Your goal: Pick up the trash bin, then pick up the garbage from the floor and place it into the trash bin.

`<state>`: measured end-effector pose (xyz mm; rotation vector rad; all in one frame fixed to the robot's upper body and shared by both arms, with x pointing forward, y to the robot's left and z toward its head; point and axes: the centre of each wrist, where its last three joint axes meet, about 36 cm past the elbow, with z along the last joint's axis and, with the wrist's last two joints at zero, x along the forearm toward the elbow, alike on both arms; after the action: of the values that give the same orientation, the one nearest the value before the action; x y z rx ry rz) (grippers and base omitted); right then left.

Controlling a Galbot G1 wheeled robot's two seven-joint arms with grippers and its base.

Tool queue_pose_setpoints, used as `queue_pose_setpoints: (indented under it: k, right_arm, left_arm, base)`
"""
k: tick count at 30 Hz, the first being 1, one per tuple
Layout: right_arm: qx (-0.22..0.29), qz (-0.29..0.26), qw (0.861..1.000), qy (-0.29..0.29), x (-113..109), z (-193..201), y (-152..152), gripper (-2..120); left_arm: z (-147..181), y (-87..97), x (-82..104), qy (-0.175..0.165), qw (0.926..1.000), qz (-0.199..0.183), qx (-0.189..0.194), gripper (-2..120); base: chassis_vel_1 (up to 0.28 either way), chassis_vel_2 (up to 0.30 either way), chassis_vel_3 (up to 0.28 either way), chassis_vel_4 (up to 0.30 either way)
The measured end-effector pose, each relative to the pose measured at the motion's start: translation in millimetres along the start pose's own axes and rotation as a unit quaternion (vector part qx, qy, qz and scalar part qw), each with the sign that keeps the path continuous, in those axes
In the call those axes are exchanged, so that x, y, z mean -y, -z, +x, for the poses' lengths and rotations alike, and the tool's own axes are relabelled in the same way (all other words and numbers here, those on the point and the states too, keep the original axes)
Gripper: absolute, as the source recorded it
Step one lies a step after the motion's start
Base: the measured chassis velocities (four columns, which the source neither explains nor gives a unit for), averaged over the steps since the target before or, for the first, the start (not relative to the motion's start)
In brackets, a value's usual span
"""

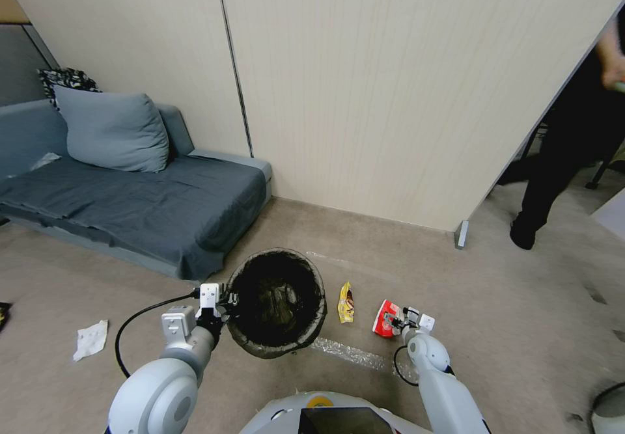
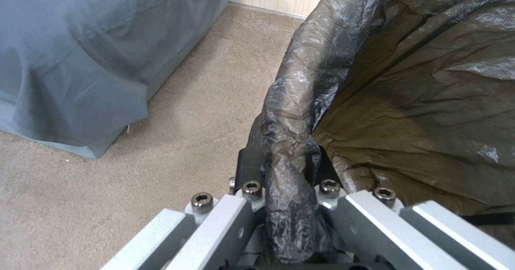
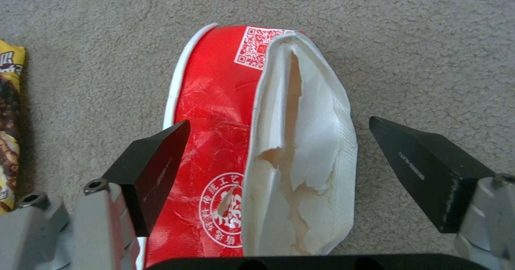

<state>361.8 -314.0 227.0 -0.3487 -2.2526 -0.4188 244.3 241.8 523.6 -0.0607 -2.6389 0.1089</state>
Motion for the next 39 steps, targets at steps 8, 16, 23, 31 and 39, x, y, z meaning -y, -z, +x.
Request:
queue_pose_setpoints:
  k: [8,16,23,31,39]
  right_arm:
    - [-0.002,-0.001,1.000,-0.002,2,-5,-2,72]
    - [-0.006,-0.002,1.000,-0.006,3,-10,-5,57]
    - [-0.009,-0.005,1.000,-0.006,3,-15,-9,34]
    - [-0.009,-0.004,1.000,-0.007,4,-18,-14,10]
    - [-0.009,-0.004,1.000,-0.009,6,-16,-15,0]
  left_arm:
    - [0,-0.2,0.3,-0.001,1.0000,-0.001,-0.001,1]
    - [0,-0.1,0.5,-0.002,1.0000,-0.002,0.000,1]
    - [0,0.3,0.4,-0.007,1.0000,-0.005,0.001,1]
    - [-1,0.9,0.6,-0.007,1.0000,-0.004,0.003,1]
    - [-1,1.8,0.7,-0.008,1.0000,-0.004,0.005,1]
  base:
    - [0.000,0.000,0.000,0.000]
    - [0.000,0.000,0.000,0.000]
    - [0.000,0.000,0.000,0.000]
    - [0.000,0.000,0.000,0.000]
    - [0.000,0.000,0.000,0.000]
